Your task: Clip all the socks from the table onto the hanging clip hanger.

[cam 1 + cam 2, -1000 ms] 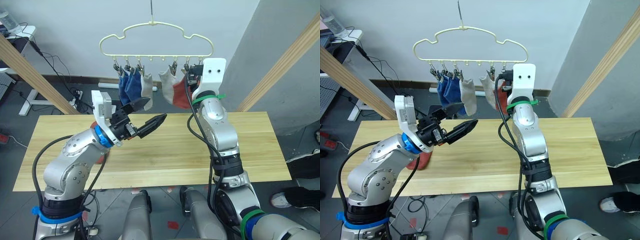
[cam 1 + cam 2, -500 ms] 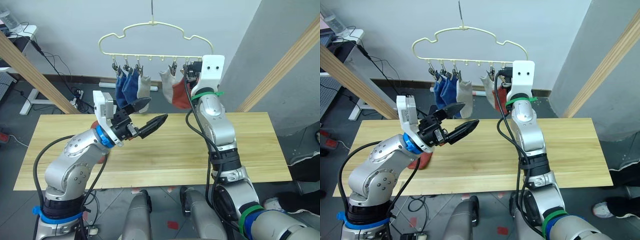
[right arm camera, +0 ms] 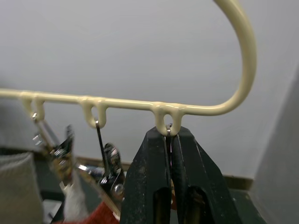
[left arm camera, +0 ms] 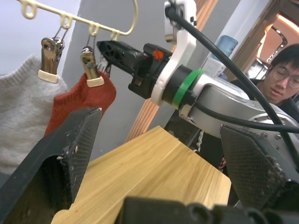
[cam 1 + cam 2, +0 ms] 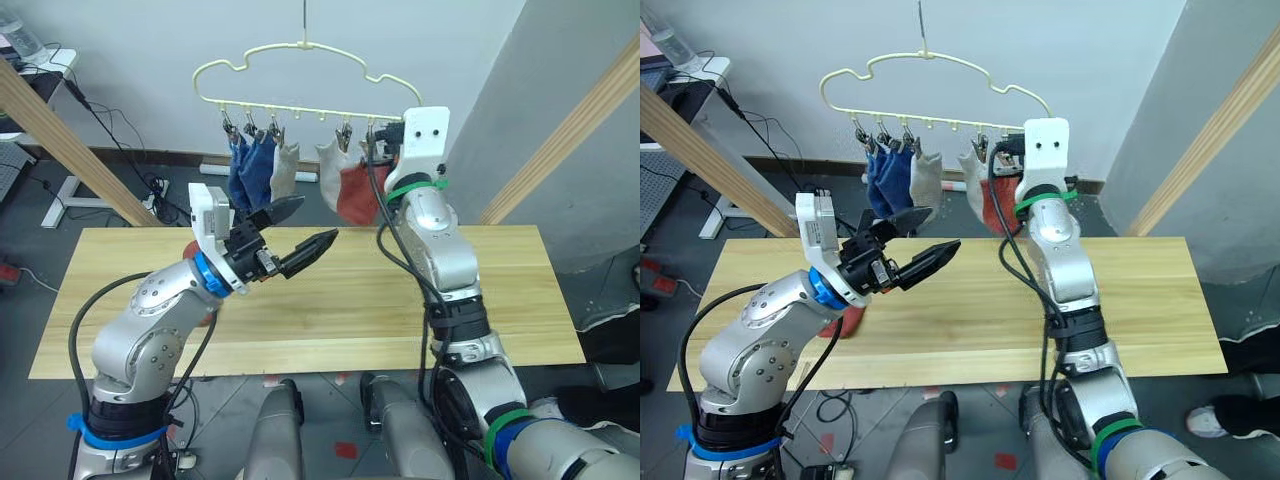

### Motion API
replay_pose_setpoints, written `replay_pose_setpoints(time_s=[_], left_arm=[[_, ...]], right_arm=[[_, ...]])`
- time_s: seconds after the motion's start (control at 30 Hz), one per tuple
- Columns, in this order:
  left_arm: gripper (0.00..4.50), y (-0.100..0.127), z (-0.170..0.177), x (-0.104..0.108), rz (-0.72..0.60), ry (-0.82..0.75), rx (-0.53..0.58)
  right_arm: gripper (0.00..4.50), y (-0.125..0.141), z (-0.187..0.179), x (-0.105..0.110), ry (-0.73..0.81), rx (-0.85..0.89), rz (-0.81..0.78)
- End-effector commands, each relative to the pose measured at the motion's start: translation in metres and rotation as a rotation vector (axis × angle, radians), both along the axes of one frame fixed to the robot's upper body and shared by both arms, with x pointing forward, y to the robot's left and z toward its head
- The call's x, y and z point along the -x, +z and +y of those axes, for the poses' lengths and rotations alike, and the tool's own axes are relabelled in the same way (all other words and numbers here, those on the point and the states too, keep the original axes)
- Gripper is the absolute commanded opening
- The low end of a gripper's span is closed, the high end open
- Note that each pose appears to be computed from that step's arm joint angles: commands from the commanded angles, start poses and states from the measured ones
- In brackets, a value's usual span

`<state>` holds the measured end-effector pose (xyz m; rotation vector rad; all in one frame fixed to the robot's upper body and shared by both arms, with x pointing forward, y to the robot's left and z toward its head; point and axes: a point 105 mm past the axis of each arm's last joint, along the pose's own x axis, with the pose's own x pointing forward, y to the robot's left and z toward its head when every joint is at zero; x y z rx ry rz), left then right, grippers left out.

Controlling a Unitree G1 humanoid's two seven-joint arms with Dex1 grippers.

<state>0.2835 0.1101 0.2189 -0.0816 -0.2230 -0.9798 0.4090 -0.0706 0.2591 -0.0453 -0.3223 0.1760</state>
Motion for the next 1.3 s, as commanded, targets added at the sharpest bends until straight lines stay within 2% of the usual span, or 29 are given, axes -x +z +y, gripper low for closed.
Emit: replay_pose_setpoints(time_s=[0.03, 0.23, 0.37, 0.53, 0.73, 1.0, 1.13, 1.3], left_arm=[[4.5, 0.003, -0.003, 0.007, -0.035, -0.018, -0.003], [4.5, -0.016, 0.006, -0.003, -0.002, 0.036, -0.083], [4.5, -0.035, 0.025, -0.018, 0.034, 0.162, -0.141], [4.5, -0.047, 0.034, -0.021, 0.037, 0.205, -0.18], [4.5, -0.068, 0.073, -0.034, 0.047, 0.364, -0.256], [4.5, -0.088, 0.122, -0.056, -0.008, 0.595, -0.377], [4.5, -0.108, 0.145, -0.07, 0.036, 0.697, -0.391], [4.5, -0.139, 0.155, -0.087, 0.155, 0.709, -0.469]], right_arm=[[0.03, 0.01, -0.009, 0.008, 0.135, 0.057, -0.004], [0.03, 0.018, -0.034, 0.012, 0.318, 0.124, 0.105], [0.03, 0.016, -0.026, 0.025, 0.516, 0.15, 0.251], [0.03, 0.013, -0.024, 0.034, 0.584, 0.216, 0.322], [0.03, 0.009, -0.017, 0.051, 0.765, 0.097, 0.521], [0.03, 0.016, -0.013, 0.056, 0.824, -0.023, 0.578], [0.03, 0.008, -0.011, 0.052, 0.775, 0.026, 0.566], [0.03, 0.01, -0.008, 0.056, 0.785, -0.001, 0.573]])
